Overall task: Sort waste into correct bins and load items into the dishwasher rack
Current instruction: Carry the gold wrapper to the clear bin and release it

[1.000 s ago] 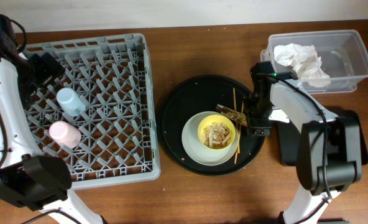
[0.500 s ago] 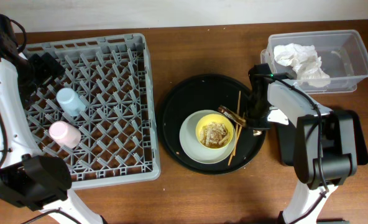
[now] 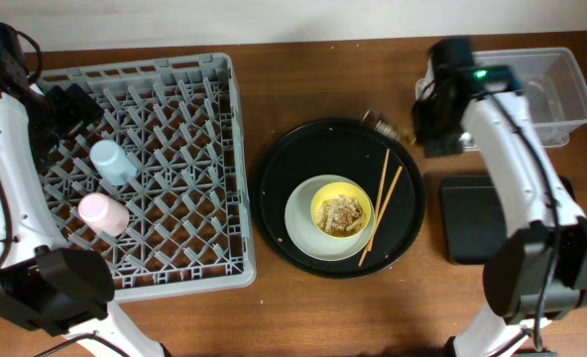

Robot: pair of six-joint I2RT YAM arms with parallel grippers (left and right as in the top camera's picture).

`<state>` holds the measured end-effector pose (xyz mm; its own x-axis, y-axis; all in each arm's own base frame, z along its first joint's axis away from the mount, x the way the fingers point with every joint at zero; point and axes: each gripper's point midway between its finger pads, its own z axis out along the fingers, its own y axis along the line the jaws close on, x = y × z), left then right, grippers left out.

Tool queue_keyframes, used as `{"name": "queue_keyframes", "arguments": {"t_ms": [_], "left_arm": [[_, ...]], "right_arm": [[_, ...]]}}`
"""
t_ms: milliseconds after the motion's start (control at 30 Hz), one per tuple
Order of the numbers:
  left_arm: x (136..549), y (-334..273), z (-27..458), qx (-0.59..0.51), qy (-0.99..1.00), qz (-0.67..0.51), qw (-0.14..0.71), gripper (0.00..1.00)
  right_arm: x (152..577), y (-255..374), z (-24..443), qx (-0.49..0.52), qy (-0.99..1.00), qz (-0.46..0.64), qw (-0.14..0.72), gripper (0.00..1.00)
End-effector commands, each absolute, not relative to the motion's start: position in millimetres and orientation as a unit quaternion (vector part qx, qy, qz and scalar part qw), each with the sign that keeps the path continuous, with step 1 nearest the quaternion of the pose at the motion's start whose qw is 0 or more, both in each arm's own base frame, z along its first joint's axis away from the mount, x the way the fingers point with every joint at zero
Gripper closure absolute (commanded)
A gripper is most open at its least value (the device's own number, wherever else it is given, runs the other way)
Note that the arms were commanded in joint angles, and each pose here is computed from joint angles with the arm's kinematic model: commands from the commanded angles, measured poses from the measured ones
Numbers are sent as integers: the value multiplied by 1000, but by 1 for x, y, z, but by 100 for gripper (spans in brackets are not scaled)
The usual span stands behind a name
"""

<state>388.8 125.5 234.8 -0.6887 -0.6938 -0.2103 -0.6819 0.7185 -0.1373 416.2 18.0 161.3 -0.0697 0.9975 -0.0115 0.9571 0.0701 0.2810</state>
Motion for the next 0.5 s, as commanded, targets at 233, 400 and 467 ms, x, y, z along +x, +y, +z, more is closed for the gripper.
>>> {"name": "queue_keyframes", "arguments": {"t_ms": [233,400,467], "left_arm": [[388,128,239,-371,919,-22,131,1],[388,128,239,-371,919,-22,131,1],[388,128,239,-371,919,-22,131,0]], "right_arm": [[502,-122,243,527,762,110,361,96],[509,-174,208,536,761,77,358,69],[512,-185,196,520,774,73,354,31]]}}
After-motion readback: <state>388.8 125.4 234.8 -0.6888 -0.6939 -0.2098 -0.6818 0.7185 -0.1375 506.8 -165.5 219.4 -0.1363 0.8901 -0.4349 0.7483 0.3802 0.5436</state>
